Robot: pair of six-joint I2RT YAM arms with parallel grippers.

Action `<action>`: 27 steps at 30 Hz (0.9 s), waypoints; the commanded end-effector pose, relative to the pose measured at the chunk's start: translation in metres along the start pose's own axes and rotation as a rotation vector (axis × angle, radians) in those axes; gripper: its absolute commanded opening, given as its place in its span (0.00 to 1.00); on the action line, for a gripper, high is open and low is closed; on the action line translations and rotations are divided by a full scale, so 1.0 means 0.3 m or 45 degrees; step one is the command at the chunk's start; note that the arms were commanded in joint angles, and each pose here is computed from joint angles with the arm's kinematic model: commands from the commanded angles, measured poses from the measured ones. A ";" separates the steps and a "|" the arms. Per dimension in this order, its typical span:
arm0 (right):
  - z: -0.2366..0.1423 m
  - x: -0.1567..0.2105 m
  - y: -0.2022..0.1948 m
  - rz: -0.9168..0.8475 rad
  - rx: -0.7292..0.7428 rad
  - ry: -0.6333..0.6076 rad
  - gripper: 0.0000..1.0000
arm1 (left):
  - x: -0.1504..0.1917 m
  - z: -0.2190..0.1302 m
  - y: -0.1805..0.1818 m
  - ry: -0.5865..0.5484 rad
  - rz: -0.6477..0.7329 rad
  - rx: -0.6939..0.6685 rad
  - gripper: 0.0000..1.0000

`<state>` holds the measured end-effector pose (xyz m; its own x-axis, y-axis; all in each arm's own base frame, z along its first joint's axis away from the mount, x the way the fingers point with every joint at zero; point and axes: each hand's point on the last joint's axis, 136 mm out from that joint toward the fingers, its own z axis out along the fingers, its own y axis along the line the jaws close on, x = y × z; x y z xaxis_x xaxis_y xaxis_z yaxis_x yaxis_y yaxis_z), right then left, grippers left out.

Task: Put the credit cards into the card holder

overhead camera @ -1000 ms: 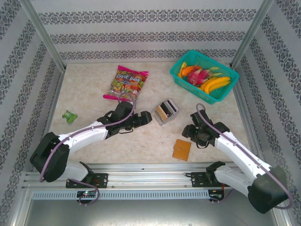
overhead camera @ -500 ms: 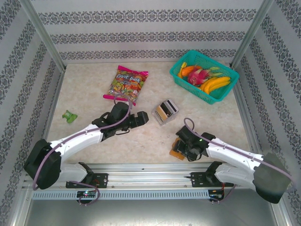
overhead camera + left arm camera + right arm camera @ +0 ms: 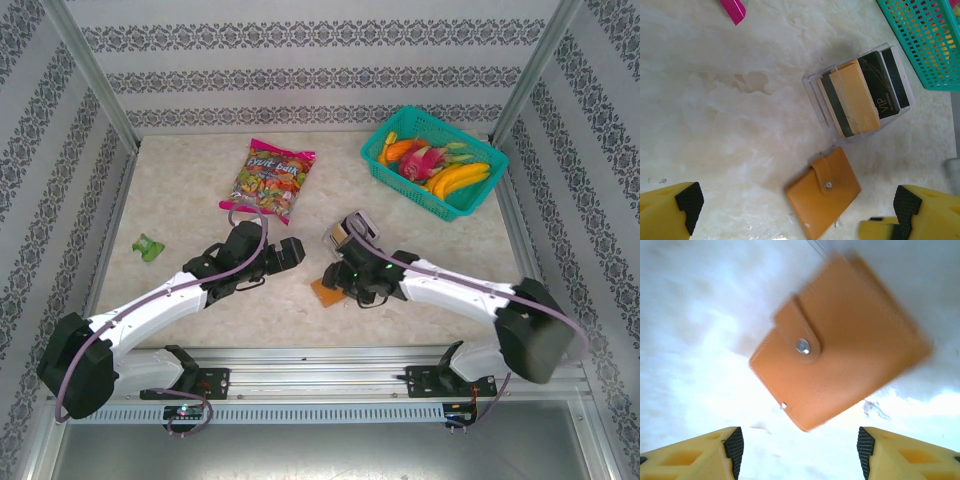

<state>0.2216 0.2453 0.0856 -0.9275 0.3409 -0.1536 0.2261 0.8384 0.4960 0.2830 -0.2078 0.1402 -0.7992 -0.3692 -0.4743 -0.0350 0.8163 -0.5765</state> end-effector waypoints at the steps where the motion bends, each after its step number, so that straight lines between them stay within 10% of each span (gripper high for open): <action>1: -0.064 -0.071 -0.105 -0.071 0.049 -0.084 0.64 | -0.004 -0.010 0.039 -0.022 -0.015 -0.037 1.00; 18: 0.166 -0.116 -0.026 -0.242 -0.128 0.053 0.52 | 0.172 0.096 0.001 0.275 -0.291 0.183 1.00; 27: 0.154 0.128 -0.036 -0.185 -0.158 0.165 0.40 | 0.170 0.069 0.078 0.244 -0.273 0.018 0.99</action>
<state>0.2191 0.2598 0.0317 -0.9795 0.1272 -0.1560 0.0253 0.8468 0.5313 0.2479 -0.2264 0.0824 -0.8957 -0.4002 -0.1940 -0.1738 0.7165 -0.6756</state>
